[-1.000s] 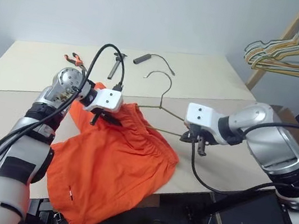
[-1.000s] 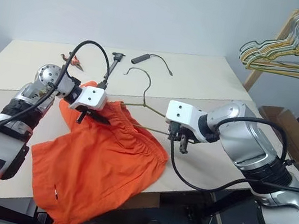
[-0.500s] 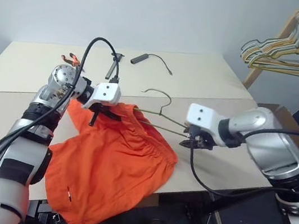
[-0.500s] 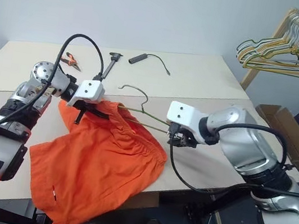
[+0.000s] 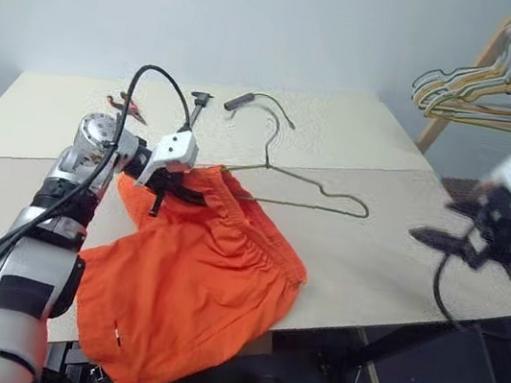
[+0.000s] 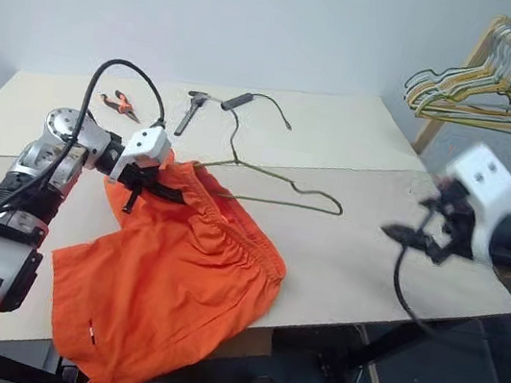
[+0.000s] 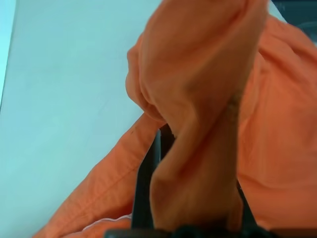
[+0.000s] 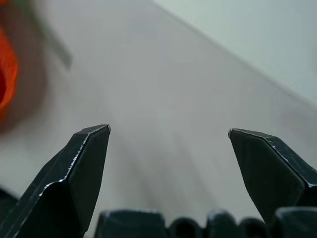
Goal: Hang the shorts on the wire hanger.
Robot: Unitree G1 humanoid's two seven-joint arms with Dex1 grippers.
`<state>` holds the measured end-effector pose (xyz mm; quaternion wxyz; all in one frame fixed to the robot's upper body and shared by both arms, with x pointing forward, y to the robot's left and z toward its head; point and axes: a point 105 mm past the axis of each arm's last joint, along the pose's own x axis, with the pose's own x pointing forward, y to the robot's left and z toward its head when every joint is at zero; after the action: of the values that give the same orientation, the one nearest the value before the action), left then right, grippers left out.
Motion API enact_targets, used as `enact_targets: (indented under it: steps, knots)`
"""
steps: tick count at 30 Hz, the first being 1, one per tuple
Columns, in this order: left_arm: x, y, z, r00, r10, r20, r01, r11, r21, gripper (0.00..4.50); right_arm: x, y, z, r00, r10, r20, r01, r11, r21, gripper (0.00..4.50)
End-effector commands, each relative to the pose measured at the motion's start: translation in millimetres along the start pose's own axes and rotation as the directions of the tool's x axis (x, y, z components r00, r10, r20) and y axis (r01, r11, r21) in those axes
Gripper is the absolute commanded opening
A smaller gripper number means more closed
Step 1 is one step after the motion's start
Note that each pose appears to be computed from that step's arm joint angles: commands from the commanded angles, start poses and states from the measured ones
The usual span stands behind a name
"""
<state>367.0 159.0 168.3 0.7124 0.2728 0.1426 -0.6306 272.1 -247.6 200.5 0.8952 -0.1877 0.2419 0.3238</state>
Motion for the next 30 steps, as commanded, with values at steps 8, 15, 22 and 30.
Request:
enact_targets:
  steps: [8,15,22,30]
  knots:
    - [-7.7,6.7,16.6,0.999,0.04,0.032,-0.041,0.998,0.045,0.0,68.4,109.7,-19.2,0.937,0.267,0.225,-0.304,0.942,0.145,4.47]
    - [-10.0,7.7,17.4,0.998,0.055,0.032,-0.056,0.997,0.046,0.0,107.6,134.8,-13.5,0.919,0.319,0.233,-0.367,0.908,0.201,4.3]
    - [-11.3,7.5,16.3,0.997,0.066,0.034,-0.067,0.997,0.04,0.0,119.9,128.1,-5.2,0.917,0.296,0.266,-0.361,0.901,0.239,2.26]
    - [-12.5,6.5,14.2,0.996,0.079,0.039,-0.08,0.996,0.027,0.0,115.8,119.3,-3.7,0.914,0.286,0.287,-0.362,0.894,0.262,0.01]
